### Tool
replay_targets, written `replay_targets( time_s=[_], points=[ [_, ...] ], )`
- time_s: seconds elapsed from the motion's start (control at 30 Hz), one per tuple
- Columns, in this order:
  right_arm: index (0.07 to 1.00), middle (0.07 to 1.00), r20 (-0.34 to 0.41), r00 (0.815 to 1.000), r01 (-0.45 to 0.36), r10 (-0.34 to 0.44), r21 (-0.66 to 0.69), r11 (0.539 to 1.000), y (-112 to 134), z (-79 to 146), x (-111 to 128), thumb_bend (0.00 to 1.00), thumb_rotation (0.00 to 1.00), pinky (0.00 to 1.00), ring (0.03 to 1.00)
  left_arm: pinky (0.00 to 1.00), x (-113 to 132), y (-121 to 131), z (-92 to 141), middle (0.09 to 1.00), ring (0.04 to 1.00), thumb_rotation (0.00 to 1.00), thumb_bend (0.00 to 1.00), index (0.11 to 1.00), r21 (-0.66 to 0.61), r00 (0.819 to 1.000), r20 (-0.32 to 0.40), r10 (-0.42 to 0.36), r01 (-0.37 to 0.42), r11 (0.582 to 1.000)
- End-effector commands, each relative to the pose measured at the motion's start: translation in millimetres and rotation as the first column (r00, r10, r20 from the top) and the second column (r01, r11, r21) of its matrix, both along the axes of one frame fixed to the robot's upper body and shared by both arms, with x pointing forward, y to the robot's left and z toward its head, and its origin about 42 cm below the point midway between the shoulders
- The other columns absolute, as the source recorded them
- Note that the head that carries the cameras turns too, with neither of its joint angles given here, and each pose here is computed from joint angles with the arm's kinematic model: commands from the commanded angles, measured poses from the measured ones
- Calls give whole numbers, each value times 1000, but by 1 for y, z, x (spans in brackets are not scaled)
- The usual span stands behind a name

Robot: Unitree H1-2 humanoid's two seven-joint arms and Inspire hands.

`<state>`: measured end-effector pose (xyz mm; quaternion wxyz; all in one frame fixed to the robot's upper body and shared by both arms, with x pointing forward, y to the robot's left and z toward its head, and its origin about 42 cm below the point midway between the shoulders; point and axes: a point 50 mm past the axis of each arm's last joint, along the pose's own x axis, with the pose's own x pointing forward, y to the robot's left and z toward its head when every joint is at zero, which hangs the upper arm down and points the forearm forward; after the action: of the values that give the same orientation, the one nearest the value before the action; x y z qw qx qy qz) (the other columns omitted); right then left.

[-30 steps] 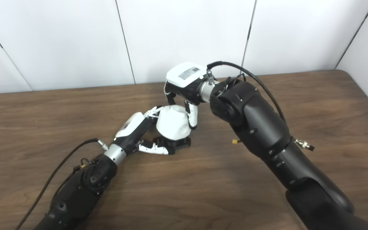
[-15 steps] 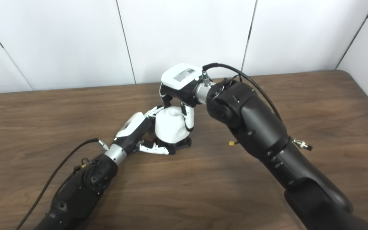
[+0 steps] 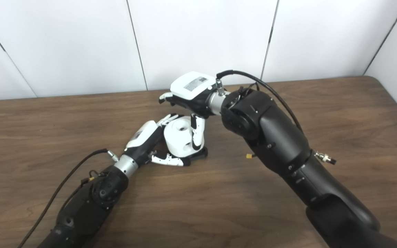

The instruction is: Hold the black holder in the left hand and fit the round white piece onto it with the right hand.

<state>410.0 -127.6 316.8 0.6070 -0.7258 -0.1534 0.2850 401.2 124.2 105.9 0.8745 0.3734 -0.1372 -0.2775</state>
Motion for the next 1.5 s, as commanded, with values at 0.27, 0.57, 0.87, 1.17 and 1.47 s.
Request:
replay_targets(
  time_s=[0.27, 0.57, 0.87, 1.17, 1.47],
  points=[
    [950, 890, 12, 1000, -3, 3, -13, 1000, 5, 26, 0, 914, 220, 650, 772, 920, -33, -9, -52, 952, 1000, 58, 524, 481, 85, 978, -200, -54, 73, 994],
    [1000, 1000, -152, 980, 88, -125, -233, 969, -6, 56, -1, 1000, 226, 632, 871, 982, -30, -5, -53, 942, 1000, 59, 524, 481, 82, 980, -192, -46, 63, 995],
    [1000, 1000, -189, 968, 112, -164, -261, 959, -20, 70, -5, 1000, 254, 681, 896, 979, -31, -3, -54, 944, 1000, 58, 524, 481, 84, 978, -202, -46, 64, 994],
    [1000, 1000, -239, 950, 148, -201, -222, 964, -34, 83, -2, 1000, 239, 644, 896, 942, -31, -3, -54, 947, 1000, 59, 524, 480, 84, 978, -203, -43, 61, 995],
    [724, 729, -90, 982, 178, -166, 144, 973, -89, 89, 8, 838, 113, 579, 679, 937, -30, -2, -54, 953, 1000, 59, 524, 481, 82, 977, -207, -39, 57, 995]
  ],
)
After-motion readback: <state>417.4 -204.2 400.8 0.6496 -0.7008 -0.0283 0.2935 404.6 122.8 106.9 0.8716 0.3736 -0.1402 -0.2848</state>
